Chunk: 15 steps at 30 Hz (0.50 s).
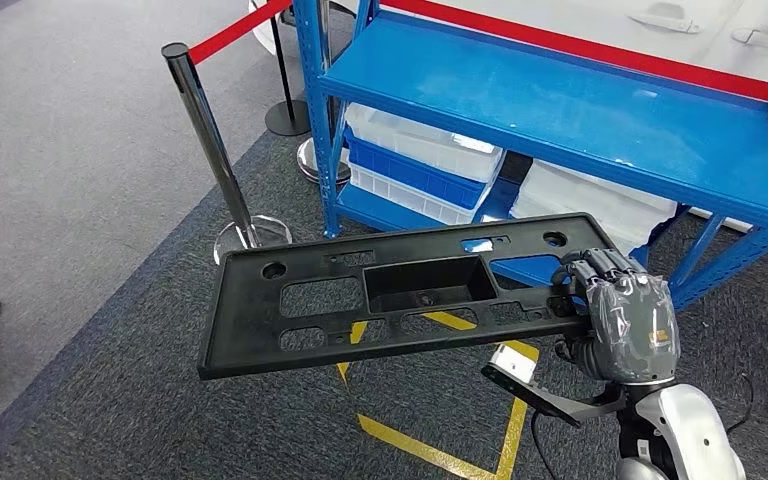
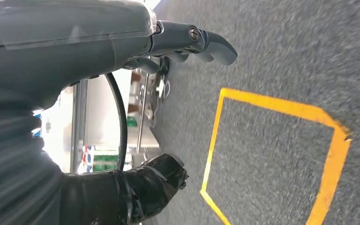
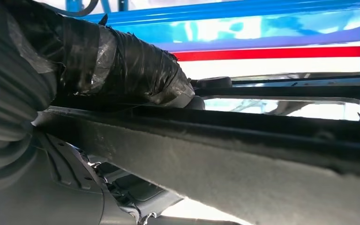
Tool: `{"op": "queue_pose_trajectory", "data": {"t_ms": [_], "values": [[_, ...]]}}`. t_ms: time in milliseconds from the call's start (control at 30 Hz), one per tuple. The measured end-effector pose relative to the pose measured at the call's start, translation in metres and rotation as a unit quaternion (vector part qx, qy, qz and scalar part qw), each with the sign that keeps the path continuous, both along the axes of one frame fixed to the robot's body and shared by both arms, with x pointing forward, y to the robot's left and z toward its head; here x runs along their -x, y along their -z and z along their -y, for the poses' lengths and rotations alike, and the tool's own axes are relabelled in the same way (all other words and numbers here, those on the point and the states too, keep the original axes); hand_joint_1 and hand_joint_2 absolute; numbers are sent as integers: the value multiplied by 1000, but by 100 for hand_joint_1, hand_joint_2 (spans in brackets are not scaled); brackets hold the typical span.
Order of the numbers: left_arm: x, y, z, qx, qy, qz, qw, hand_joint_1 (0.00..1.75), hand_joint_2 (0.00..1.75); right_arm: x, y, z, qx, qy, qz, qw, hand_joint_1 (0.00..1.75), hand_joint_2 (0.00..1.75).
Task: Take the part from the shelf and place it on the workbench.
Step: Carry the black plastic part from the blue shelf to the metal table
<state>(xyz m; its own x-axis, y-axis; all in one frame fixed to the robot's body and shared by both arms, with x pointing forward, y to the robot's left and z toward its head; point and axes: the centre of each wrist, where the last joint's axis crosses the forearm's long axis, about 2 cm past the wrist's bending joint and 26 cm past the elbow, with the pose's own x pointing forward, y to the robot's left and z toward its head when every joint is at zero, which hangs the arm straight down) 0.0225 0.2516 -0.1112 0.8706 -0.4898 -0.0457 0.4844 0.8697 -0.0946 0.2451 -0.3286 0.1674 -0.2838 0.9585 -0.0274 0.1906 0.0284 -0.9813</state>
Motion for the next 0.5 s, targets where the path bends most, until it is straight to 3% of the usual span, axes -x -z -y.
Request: {"op": "queue_pose_trajectory", "data": {"t_ms": [500], "values": [[2, 0, -1, 7, -1, 7, 1000, 0, 175, -2, -3, 3, 2, -2, 3, 1000, 175, 175]]}}
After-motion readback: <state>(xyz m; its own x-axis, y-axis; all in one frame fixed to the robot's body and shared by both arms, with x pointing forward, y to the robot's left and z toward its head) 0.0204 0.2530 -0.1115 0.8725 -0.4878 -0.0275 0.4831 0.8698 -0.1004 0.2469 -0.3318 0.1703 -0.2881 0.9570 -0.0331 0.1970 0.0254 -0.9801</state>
